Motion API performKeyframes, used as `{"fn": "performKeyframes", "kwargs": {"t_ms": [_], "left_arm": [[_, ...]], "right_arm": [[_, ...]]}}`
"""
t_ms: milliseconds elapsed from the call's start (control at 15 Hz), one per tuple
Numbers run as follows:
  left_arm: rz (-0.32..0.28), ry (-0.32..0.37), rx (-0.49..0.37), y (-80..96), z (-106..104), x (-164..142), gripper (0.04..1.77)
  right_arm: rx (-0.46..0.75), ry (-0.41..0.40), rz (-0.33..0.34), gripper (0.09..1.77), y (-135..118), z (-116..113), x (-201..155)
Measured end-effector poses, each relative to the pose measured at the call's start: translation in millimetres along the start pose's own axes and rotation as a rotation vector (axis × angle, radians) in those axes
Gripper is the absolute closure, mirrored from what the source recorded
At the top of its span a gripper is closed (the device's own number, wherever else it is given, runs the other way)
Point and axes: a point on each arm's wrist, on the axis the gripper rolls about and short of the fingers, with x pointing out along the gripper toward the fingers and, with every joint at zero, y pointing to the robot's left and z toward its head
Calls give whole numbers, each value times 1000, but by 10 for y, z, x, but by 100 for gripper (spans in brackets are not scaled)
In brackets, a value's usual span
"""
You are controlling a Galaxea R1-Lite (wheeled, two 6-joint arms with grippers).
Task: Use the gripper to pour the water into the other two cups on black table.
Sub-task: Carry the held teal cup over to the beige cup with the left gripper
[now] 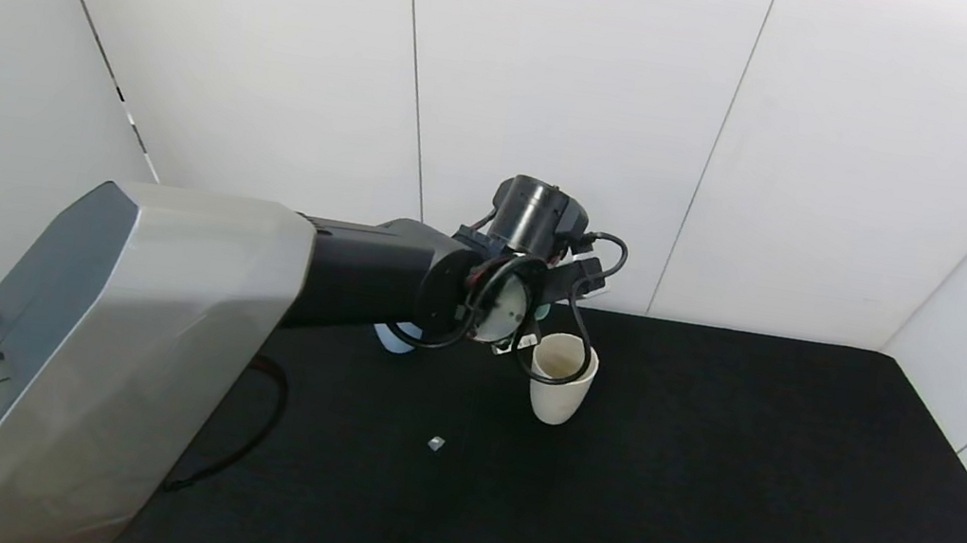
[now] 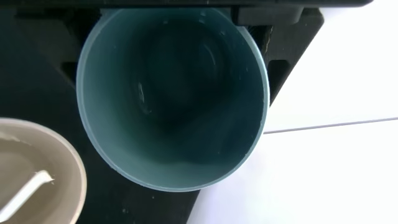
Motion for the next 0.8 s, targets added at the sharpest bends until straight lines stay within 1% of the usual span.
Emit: {"fn": "performKeyframes", "kwargs": {"t_ms": [400, 667, 800], "left_arm": [[95, -1, 83, -80, 93, 64, 62], [105, 12, 136, -164, 136, 60, 62], [115, 26, 162, -175, 141, 58, 62]], "right_arm": [[0, 0, 0, 15, 0, 0, 0], [0, 0, 0, 15, 0, 0, 0], [0, 0, 0, 15, 0, 0, 0]]}}
